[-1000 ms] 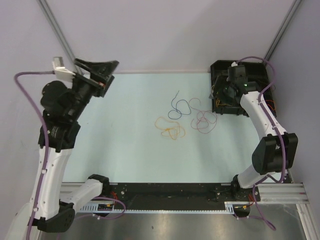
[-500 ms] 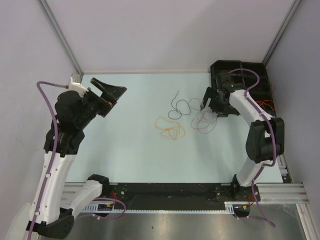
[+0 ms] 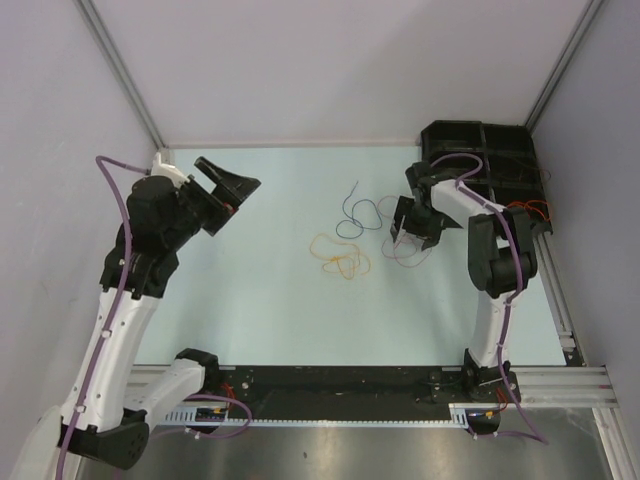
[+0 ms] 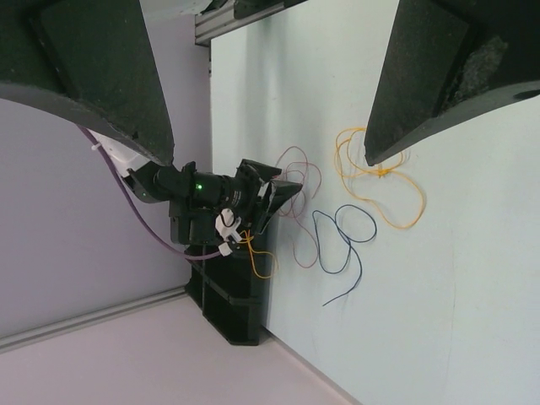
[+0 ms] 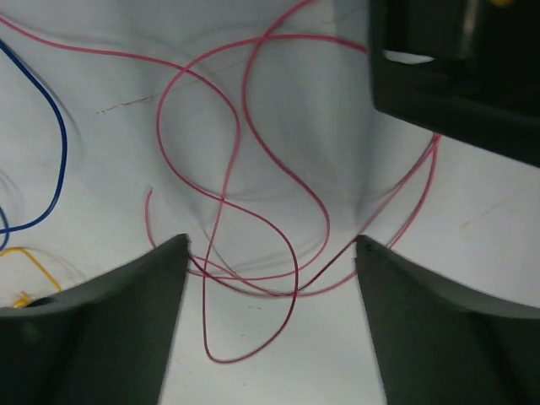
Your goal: Untangle the cables
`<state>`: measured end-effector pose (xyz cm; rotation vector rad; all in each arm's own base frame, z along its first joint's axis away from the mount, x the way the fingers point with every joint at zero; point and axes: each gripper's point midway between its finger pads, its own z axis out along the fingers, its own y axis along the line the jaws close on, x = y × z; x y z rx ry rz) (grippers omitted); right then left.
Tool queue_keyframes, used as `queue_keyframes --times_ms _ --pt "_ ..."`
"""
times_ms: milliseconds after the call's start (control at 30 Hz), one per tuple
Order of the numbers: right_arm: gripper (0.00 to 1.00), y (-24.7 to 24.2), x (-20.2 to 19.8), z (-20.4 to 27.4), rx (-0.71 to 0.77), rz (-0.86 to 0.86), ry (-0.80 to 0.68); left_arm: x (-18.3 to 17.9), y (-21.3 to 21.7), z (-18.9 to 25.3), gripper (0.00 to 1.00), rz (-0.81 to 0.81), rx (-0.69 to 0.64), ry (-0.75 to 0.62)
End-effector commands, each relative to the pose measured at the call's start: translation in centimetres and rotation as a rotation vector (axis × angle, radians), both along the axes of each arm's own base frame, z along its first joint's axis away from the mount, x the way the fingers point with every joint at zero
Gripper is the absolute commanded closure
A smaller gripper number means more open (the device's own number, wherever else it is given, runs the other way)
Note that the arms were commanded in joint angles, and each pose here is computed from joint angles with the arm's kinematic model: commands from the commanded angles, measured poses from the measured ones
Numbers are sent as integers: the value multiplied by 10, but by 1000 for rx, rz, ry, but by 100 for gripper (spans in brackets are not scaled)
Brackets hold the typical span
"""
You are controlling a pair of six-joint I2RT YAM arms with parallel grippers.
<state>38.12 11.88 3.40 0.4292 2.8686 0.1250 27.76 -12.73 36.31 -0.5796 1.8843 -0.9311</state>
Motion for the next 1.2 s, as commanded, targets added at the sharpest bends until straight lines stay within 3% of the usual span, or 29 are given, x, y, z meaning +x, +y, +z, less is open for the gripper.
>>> queue_keyframes --times_ms 0,67,100,133,167,467,667,1033,1167 --pt "39 7 19 9 -27 24 -40 7 0 10 0 -7 19 -42" --pt "61 6 21 9 -37 23 -30 10 1 9 0 -5 30 -38" --pt "82 8 26 15 -35 33 -44 11 1 11 0 -3 32 -42" --pt "95 10 29 20 -28 36 -50 11 1 11 0 -2 35 -43" --pt "100 10 29 25 -28 38 -45 12 1 11 0 -1 37 -44" --pt "100 5 71 175 39 8 -385 16 9 8 0 34 82 -24" --pt "100 -6 89 249 159 6 -569 12 6 2 1 20 58 8" --pt "100 -47 110 338 243 -14 -807 -3 -8 -7 1 -56 -4 69" --pt "100 -41 108 347 302 2 -828 -10 -12 -14 1 -77 -16 115"
